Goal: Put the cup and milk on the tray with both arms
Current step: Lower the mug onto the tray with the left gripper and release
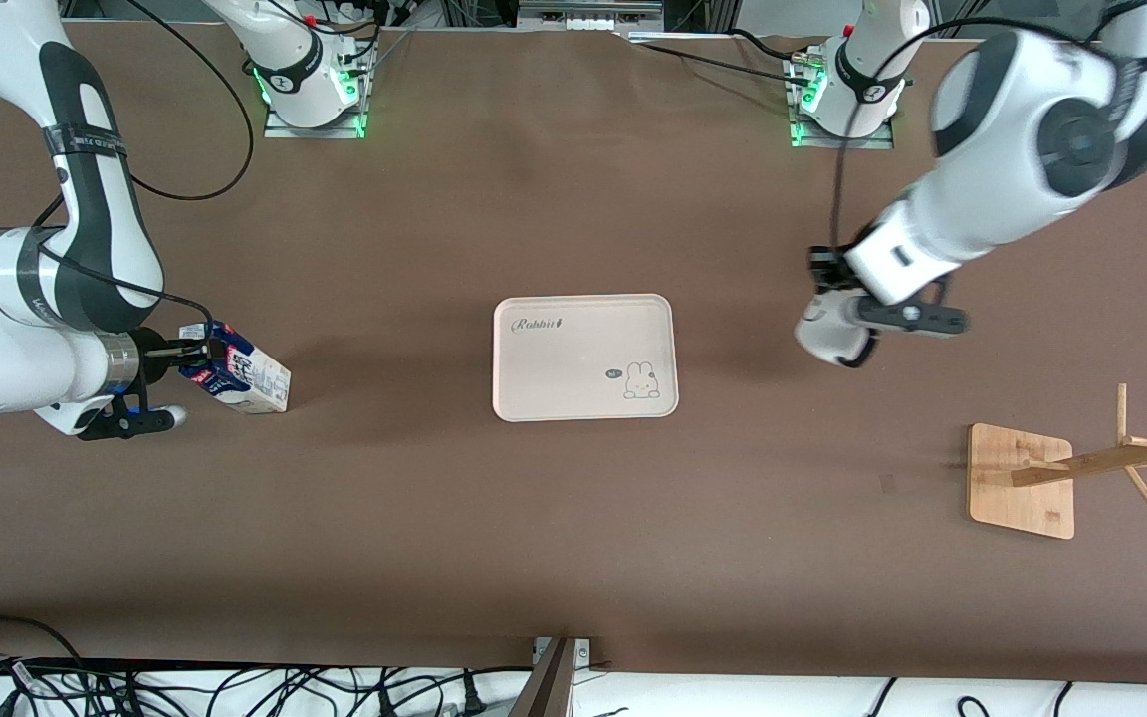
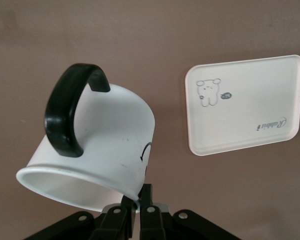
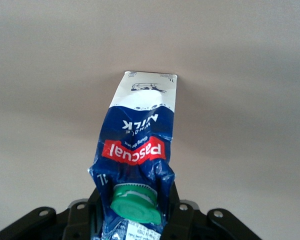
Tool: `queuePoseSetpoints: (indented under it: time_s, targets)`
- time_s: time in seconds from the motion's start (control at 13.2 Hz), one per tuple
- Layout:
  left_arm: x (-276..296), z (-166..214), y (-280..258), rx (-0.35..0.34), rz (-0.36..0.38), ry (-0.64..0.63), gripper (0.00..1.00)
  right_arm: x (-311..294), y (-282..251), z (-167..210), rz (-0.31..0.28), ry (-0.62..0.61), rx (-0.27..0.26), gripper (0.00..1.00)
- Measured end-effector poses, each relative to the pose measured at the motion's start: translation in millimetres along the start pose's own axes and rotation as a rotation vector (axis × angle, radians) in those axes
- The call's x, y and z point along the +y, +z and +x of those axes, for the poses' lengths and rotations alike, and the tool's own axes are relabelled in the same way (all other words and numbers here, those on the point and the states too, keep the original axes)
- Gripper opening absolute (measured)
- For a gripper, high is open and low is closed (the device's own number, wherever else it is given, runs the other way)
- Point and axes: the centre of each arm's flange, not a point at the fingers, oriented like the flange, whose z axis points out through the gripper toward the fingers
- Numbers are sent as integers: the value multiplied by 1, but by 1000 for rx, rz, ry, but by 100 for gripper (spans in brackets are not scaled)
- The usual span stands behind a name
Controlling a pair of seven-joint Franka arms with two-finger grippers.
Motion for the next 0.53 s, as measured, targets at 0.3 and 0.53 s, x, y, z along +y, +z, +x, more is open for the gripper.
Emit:
queuePoseSetpoints:
  time_s: [0.3,0.53]
  targets:
    - [96,9,50,-160,56,-186,7,2,1,0,1,2,-3,51]
    - [133,40,102,-238,62,-326,7,2,3,0,1,1,-6,44]
